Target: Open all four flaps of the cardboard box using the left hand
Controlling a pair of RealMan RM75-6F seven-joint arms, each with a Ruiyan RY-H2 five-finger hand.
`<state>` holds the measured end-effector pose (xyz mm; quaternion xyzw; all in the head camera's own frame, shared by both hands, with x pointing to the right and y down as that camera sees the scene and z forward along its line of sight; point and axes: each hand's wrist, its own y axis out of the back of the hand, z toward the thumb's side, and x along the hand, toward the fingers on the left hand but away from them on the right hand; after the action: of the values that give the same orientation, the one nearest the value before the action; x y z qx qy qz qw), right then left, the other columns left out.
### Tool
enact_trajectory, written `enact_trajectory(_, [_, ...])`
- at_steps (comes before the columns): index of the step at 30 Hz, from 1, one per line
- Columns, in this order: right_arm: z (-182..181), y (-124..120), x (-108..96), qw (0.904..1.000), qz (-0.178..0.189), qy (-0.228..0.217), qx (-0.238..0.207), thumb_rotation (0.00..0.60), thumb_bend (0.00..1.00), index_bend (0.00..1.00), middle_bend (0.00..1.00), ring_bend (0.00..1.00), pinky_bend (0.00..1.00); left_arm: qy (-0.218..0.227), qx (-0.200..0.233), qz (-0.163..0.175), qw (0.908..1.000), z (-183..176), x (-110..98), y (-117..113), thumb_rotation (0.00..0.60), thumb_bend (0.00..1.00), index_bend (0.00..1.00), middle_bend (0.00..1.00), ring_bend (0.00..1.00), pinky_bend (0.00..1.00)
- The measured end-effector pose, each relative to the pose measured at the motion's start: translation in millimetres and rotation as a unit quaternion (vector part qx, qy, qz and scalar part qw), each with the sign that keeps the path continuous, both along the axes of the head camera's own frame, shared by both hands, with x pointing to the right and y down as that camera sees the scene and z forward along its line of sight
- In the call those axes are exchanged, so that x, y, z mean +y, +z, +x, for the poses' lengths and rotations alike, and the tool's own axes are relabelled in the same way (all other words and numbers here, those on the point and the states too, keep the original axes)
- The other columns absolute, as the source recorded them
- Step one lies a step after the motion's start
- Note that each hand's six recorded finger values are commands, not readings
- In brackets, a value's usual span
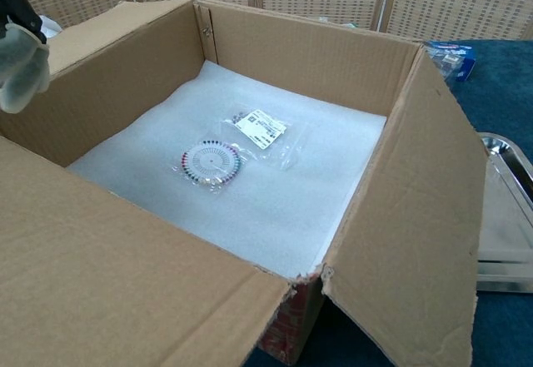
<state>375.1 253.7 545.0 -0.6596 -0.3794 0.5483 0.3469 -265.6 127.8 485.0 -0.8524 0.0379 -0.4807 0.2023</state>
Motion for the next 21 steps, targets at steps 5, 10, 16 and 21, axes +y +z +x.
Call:
enact_trajectory(5, [-0.1,-0.1,0.2,1.0,-0.001,0.0,0.0,0.6,0.0,0.0,0.0,0.0,0.22,0.03,-0.001,0.056,0.998,-1.4,-0.5,6.5,0.0,0.0,0.39,0.22,0.1,0.19])
enact_trajectory(10, [0.5,-0.6,-0.2,1.0,0.0,0.001,-0.001,0.6,0.0,0.0,0.0,0.0,0.22,0.041,0.011,0.132,0.9903,2.7,-6.0,11.5,0.0,0.0,0.35,0.17,0.07,0.18])
enact_trajectory(16, [0.0,-0.6,-0.1,1.0,0.0,-0.001,-0.002,0.6,0.0,0.0,0.0,0.0,0.22,0.011,0.011,0.231,0.9728,2.3,-21.4,16.7,0.004,0.0,0.27,0.07,0.01,0.16])
enact_trajectory(21, [-0.3,-0.4,0.1,1.0,-0.001,-0.001,-0.001,0.6,0.0,0.0,0.0,0.0,0.22,-0.027,0.012,0.304,0.9522,-3.2,-37.4,20.5,0.144,0.0,0.21,0.0,0.0,0.15])
